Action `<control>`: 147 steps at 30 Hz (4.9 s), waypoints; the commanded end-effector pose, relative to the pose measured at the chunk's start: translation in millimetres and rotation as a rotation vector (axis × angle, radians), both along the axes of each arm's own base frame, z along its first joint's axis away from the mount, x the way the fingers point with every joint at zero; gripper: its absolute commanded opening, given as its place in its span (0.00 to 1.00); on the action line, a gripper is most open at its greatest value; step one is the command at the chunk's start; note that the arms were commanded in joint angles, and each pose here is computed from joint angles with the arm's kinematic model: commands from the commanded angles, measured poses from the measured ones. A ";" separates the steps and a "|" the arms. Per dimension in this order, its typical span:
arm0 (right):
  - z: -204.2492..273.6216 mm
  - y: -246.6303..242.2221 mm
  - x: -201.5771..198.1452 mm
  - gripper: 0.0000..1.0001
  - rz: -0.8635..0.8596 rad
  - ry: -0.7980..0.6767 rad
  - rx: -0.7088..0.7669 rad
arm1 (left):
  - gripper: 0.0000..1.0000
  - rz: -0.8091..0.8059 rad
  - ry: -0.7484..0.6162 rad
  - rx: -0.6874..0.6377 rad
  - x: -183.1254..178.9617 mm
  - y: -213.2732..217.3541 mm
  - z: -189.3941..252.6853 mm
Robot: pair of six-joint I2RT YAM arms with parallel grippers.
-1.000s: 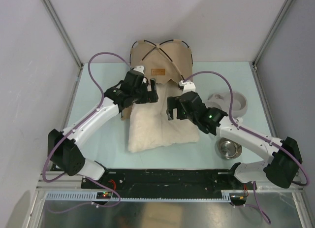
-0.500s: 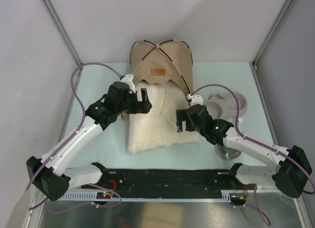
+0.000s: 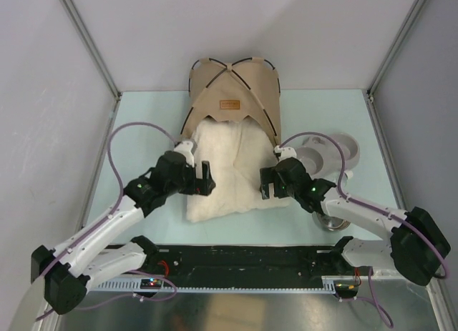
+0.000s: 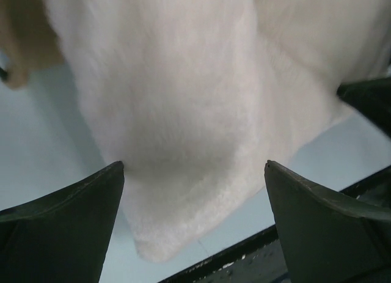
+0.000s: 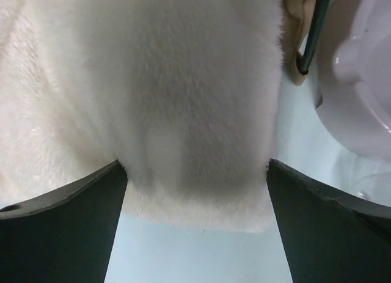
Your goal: Set up the pet tent
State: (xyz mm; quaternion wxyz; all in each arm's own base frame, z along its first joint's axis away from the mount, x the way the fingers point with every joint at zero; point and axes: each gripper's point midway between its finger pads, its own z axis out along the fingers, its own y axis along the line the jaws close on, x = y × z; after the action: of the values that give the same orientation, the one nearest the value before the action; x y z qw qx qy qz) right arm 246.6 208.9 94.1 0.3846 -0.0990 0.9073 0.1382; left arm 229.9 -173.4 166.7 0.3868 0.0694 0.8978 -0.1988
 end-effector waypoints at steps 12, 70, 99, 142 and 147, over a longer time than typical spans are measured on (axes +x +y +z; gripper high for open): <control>-14.4 44.5 5.8 0.29 0.102 0.004 0.151 | 0.65 0.014 0.015 -0.104 11.6 -40.0 -50.4; 146.8 114.6 172.1 0.00 -0.063 -0.457 0.081 | 0.00 0.241 -0.189 0.140 192.0 -76.0 57.0; 58.2 97.1 186.3 0.10 -0.062 -0.402 -0.128 | 0.12 0.324 -0.257 0.247 225.3 -64.7 -10.6; 124.2 78.1 119.9 0.30 -0.001 -0.403 0.070 | 0.55 0.334 -0.150 0.044 145.9 -33.6 -1.9; 134.5 71.3 120.4 0.31 -0.028 -0.422 0.091 | 0.46 0.348 -0.147 0.121 166.3 -36.9 -16.9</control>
State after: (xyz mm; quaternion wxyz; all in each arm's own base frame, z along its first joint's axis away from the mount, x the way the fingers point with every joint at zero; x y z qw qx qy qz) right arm 365.0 287.4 202.4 0.5454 -0.1246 0.8177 0.1361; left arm 374.1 -211.9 145.3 0.4535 -0.0274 0.8853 -0.0988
